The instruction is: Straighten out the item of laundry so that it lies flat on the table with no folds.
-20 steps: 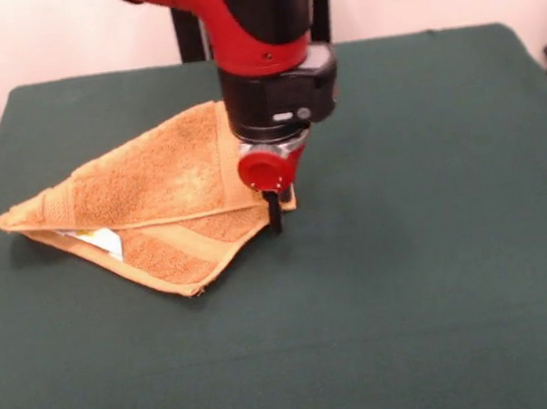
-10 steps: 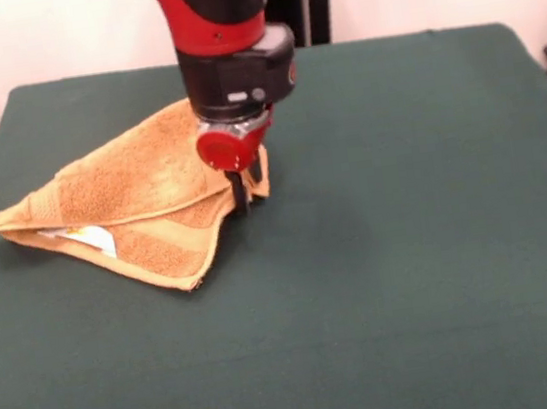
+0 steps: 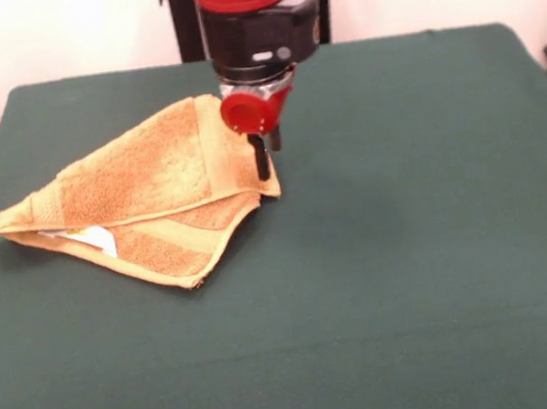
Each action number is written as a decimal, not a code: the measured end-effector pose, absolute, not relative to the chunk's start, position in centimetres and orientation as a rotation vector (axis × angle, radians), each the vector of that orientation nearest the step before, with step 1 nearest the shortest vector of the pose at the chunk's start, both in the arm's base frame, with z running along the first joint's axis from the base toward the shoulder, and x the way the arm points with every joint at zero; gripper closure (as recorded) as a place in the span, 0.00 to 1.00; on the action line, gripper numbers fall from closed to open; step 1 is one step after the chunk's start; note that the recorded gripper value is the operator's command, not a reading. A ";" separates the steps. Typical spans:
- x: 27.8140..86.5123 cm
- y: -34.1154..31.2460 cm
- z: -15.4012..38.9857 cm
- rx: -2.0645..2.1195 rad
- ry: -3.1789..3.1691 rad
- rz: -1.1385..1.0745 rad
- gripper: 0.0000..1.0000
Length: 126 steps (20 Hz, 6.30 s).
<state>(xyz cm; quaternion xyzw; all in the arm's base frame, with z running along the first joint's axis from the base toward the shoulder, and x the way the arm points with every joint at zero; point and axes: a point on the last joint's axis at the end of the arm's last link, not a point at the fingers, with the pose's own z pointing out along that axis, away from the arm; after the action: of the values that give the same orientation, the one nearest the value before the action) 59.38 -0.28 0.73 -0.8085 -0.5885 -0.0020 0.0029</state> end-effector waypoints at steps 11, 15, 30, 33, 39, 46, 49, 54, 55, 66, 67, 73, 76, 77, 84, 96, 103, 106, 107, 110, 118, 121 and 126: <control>58.9 0.4 0.5 -2.520 -1.853 0.004 0.00; 58.9 0.1 0.5 -2.525 -1.846 0.004 0.00; 59.2 -1.7 1.0 -2.559 -1.813 -0.007 0.00; 59.2 -2.3 0.9 -2.568 -1.800 -0.007 0.00; 59.4 -2.4 1.3 -2.558 -1.794 -0.002 0.00; 59.9 -2.3 3.5 -2.514 -1.782 0.029 0.00; 60.3 -2.2 4.5 -2.499 -1.791 0.044 0.00; 61.5 -1.6 5.7 -2.485 -1.814 0.030 0.00; 61.7 -1.5 5.8 -2.485 -1.818 0.027 0.00; 63.3 -2.2 6.4 -2.503 -1.834 -0.003 0.00; 63.4 -2.5 6.4 -2.508 -1.831 -0.007 0.00; 63.6 -4.2 6.9 -2.539 -1.811 -0.009 0.00; 63.6 -4.3 7.2 -2.545 -1.816 -0.005 0.00; 63.6 -4.2 7.5 -2.544 -1.818 -0.005 0.00; 64.1 -3.6 9.5 -2.524 -1.824 -0.014 0.00; 64.6 -3.8 11.1 -2.519 -1.829 -0.005 0.00; 64.7 -3.4 11.7 -2.518 -1.843 -0.009 0.00; 64.9 -3.1 12.2 -2.518 -1.854 -0.013 0.00; 64.9 -3.1 12.2 -2.519 -1.857 -0.012 0.00; 64.9 -3.2 12.3 -2.521 -1.860 -0.009 0.00; 64.8 -3.0 12.2 -2.520 -1.866 -0.001 0.00; 64.8 -3.1 12.2 -2.521 -1.867 -0.001 0.00; 65.0 -3.7 11.7 -2.546 -1.875 -0.008 0.00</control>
<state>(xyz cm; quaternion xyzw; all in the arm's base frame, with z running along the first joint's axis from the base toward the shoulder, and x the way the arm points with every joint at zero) 65.01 -3.71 11.70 -0.8053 -0.5928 -0.0024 -0.0101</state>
